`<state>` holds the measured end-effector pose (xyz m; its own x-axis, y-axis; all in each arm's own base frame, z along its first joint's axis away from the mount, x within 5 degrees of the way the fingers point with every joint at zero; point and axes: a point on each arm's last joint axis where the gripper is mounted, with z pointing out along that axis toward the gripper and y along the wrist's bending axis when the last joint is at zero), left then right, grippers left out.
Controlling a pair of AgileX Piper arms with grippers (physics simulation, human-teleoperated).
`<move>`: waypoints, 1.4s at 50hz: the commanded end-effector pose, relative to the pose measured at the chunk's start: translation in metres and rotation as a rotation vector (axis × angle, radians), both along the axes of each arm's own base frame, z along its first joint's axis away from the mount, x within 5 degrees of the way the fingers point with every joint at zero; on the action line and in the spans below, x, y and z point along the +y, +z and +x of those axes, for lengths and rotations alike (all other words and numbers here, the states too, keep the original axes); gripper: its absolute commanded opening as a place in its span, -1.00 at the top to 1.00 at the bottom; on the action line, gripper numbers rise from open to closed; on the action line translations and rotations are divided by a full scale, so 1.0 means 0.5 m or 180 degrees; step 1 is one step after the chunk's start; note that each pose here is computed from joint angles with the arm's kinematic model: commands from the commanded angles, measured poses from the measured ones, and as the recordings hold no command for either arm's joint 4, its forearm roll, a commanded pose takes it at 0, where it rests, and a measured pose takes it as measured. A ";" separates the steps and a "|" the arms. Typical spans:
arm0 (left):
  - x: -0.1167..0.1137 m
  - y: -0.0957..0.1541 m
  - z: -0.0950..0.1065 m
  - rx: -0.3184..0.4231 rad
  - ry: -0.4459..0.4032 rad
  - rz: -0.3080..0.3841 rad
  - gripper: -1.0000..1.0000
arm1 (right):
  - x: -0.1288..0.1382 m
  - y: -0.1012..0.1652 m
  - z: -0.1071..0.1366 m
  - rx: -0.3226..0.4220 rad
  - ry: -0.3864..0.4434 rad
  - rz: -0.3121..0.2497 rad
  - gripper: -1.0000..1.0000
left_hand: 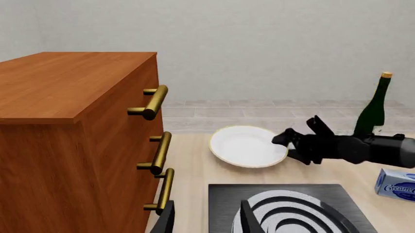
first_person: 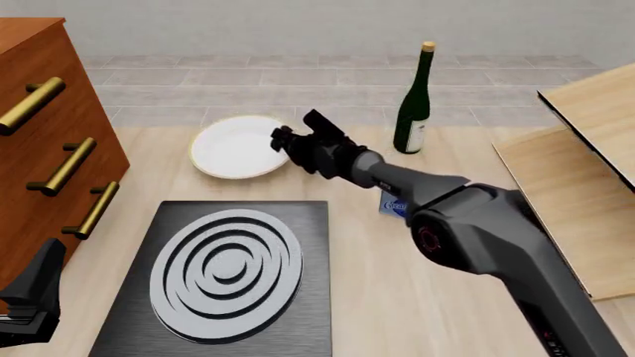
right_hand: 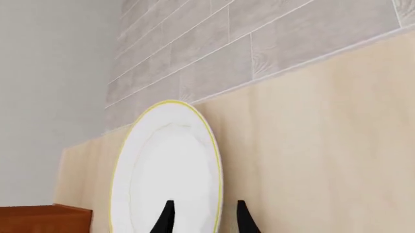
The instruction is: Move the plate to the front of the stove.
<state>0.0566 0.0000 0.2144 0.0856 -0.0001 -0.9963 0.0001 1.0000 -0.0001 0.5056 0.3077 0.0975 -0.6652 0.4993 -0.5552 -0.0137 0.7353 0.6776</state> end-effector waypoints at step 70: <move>0.000 0.000 0.000 -0.0001 0.0000 0.0000 -1.00 | -0.164 0.116 -0.218 -0.0426 0.0107 -0.0240 -1.00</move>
